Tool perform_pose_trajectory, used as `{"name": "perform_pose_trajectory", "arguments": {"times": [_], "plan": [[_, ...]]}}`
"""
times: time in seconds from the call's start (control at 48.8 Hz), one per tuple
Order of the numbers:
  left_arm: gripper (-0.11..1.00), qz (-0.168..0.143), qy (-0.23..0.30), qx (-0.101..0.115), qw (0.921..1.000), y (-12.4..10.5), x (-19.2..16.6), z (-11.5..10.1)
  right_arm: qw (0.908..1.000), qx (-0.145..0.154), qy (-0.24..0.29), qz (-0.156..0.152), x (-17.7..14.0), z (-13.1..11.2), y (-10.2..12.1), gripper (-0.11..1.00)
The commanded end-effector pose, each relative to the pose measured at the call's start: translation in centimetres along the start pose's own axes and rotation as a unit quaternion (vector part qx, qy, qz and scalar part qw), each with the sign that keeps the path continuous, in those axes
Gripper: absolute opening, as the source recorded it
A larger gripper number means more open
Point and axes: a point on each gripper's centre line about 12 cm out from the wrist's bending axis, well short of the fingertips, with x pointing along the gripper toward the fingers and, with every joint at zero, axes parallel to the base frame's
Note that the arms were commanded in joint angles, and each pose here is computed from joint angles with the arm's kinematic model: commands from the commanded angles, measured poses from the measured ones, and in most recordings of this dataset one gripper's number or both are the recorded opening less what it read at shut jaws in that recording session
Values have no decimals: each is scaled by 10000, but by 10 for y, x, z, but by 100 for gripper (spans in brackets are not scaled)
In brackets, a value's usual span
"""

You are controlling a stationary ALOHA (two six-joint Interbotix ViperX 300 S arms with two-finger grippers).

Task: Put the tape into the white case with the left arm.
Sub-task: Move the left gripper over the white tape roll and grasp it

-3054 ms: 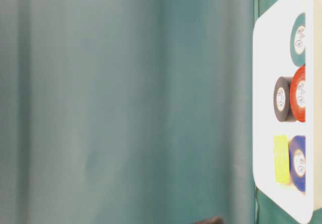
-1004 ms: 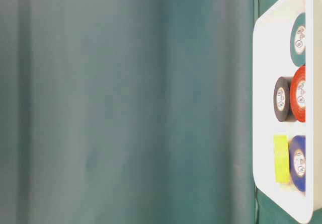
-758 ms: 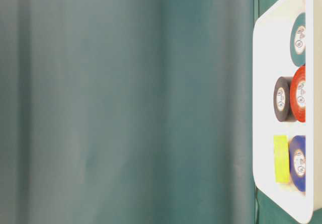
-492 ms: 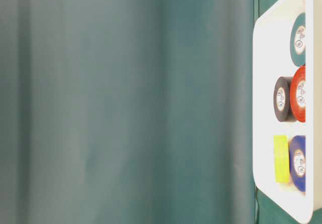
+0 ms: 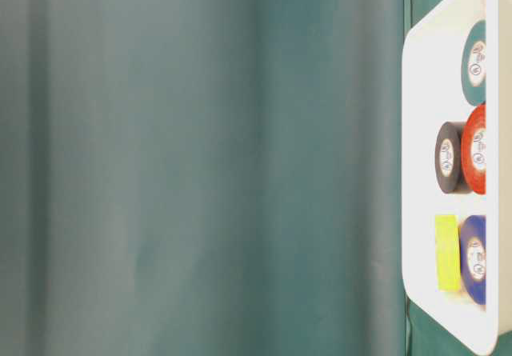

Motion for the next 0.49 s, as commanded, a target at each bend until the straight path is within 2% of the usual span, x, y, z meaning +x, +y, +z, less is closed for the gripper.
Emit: {"name": "perform_pose_trajectory", "arguments": {"times": [0.0, 0.471], "plan": [[84, -27, -119, 19, 9999, -1, 9, 19, 10000, 10, -77, -5, 1, 5, 0, -9], [84, -191, 257, 126, 9994, -9, 68, 48, 10000, 10, -84, -5, 1, 6, 0, -9]]}}
